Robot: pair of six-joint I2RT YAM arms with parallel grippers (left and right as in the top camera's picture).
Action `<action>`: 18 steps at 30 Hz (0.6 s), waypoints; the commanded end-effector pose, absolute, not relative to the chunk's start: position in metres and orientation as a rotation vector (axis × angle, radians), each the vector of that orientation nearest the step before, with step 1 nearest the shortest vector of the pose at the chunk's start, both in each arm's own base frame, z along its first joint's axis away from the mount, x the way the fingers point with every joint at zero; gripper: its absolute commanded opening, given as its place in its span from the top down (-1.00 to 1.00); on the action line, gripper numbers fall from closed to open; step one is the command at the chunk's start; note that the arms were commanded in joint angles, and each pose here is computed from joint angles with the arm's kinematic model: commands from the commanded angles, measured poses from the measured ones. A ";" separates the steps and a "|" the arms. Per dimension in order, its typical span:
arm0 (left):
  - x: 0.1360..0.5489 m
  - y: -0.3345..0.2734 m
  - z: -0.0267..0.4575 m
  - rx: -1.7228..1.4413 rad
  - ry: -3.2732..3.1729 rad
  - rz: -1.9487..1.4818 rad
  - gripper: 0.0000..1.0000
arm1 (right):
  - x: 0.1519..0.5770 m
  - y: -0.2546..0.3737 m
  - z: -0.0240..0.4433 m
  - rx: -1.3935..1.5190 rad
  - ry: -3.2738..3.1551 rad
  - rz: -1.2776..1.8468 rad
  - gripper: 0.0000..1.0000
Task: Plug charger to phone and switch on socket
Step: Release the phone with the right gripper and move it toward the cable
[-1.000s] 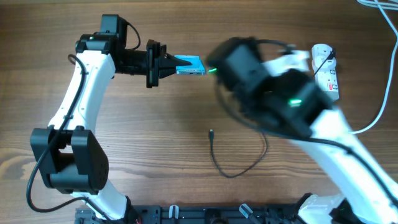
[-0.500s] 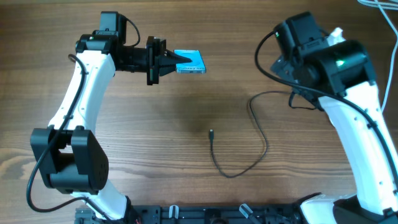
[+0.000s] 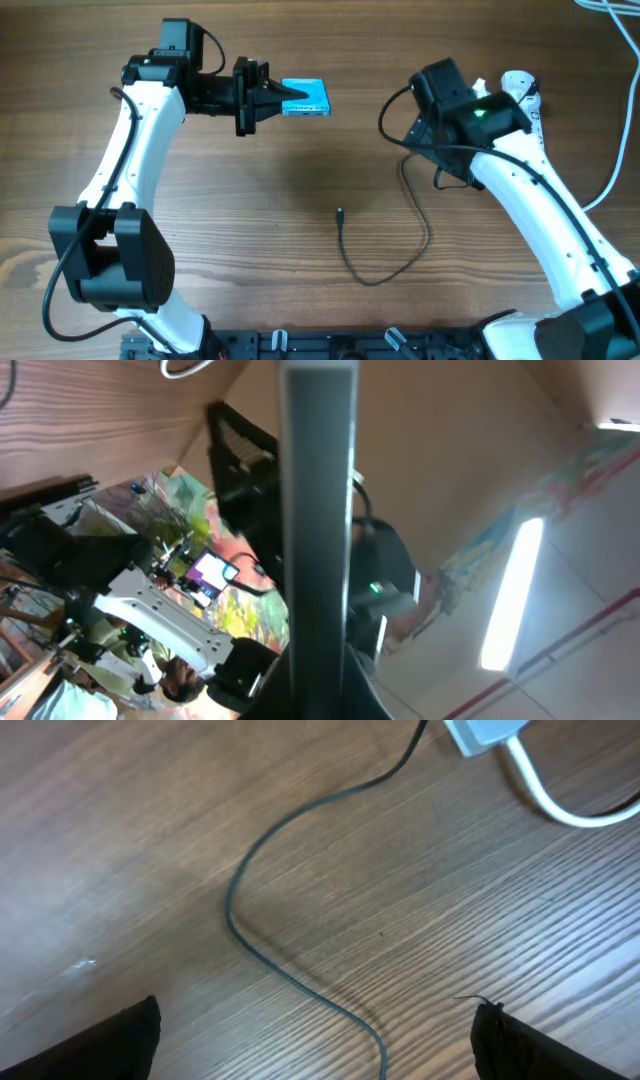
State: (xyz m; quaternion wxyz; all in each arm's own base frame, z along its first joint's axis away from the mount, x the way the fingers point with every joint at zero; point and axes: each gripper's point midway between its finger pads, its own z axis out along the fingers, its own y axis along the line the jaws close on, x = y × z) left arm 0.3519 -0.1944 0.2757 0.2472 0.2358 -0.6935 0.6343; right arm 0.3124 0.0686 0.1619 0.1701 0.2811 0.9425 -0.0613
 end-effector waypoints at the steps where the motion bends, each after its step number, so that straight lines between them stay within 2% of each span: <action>1: 0.345 -0.193 0.298 0.567 -1.846 1.805 0.92 | 0.306 0.063 0.142 0.810 2.722 -0.199 -1.00; 9: 0.344 -0.193 0.299 0.568 -1.832 1.804 0.92 | 0.302 0.062 0.137 0.808 2.742 -0.210 -0.99; 18: 0.359 -0.170 0.289 0.671 -1.893 1.811 0.92 | 0.287 0.130 0.132 0.218 3.013 0.269 -0.99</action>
